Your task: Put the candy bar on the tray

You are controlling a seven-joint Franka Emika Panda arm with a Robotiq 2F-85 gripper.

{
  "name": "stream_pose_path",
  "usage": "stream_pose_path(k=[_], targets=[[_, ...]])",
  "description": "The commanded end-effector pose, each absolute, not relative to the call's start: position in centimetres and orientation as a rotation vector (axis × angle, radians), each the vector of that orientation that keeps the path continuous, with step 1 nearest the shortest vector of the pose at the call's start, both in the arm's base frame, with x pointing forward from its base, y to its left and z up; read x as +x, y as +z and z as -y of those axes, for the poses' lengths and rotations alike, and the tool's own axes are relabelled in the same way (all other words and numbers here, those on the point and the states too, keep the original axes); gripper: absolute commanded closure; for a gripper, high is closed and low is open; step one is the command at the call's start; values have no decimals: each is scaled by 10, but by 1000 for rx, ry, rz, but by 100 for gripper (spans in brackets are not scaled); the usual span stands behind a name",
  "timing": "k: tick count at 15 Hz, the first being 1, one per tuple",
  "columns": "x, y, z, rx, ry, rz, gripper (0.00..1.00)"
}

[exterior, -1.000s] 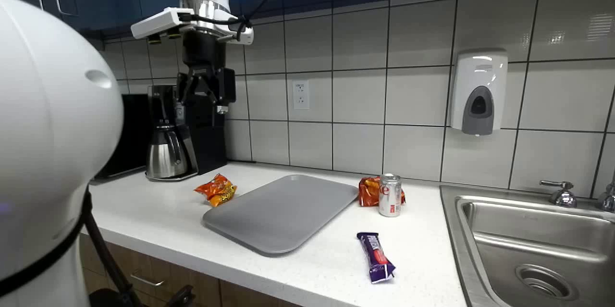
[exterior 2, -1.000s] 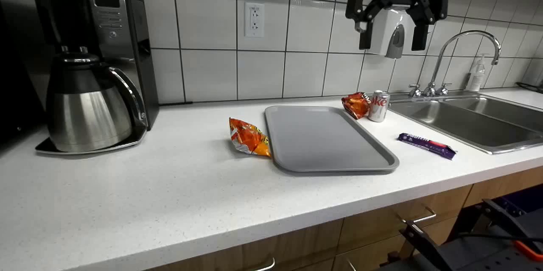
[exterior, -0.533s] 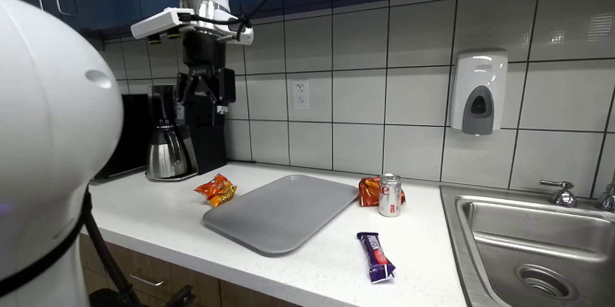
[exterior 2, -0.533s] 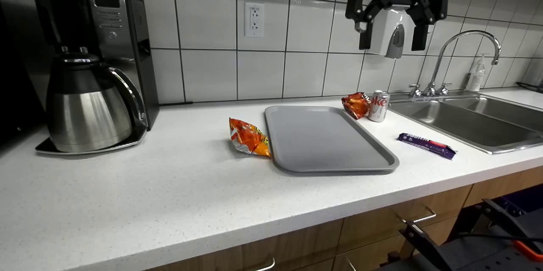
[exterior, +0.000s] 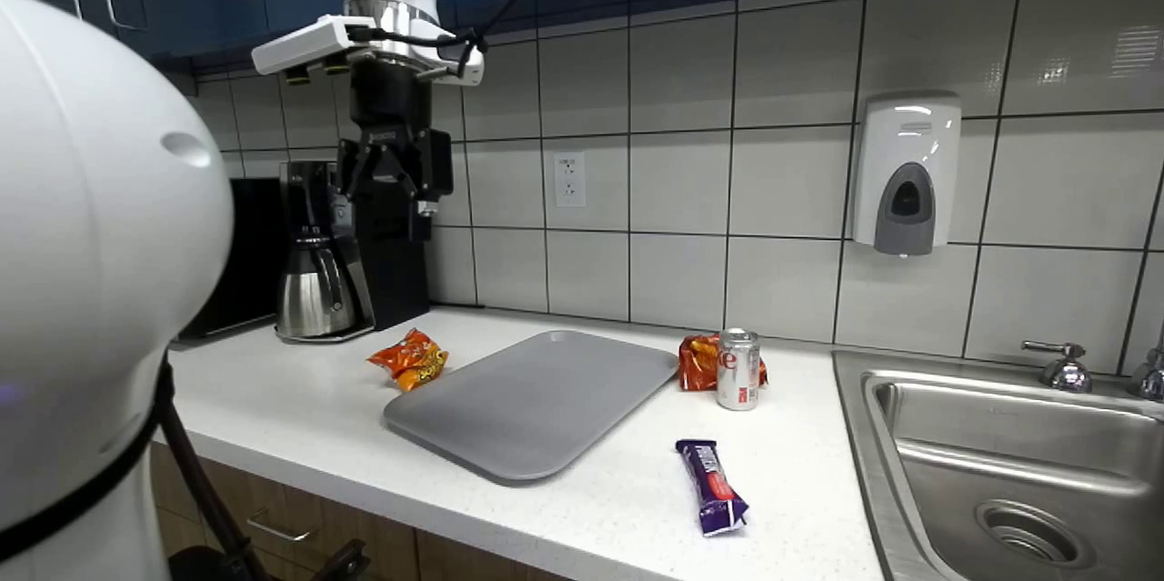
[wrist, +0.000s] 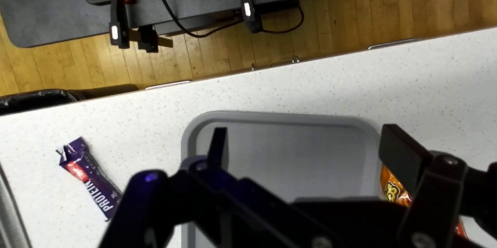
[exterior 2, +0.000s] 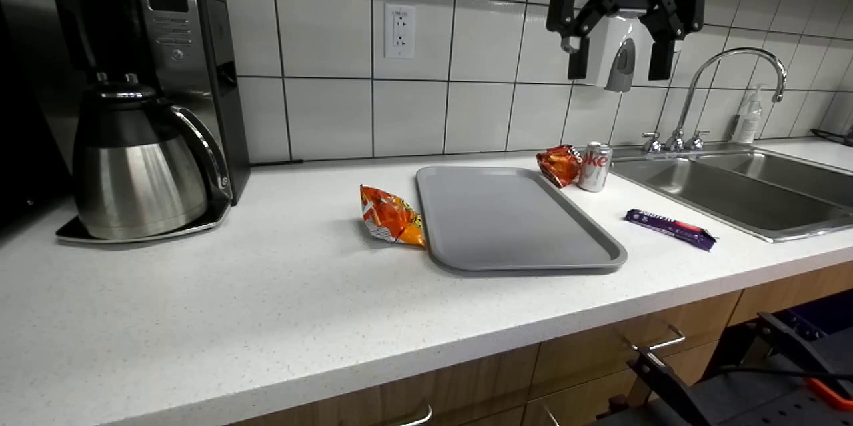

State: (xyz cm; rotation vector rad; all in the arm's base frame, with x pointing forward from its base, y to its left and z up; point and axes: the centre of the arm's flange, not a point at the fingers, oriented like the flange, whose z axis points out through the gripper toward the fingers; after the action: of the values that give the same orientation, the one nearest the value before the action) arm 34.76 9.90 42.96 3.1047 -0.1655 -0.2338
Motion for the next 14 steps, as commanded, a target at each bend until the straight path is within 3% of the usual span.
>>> stream_pose_path(k=[1,14], targets=[[353,423,-74,3084,-259,-3,0],[377,394,10,3066,-296,-149,0]])
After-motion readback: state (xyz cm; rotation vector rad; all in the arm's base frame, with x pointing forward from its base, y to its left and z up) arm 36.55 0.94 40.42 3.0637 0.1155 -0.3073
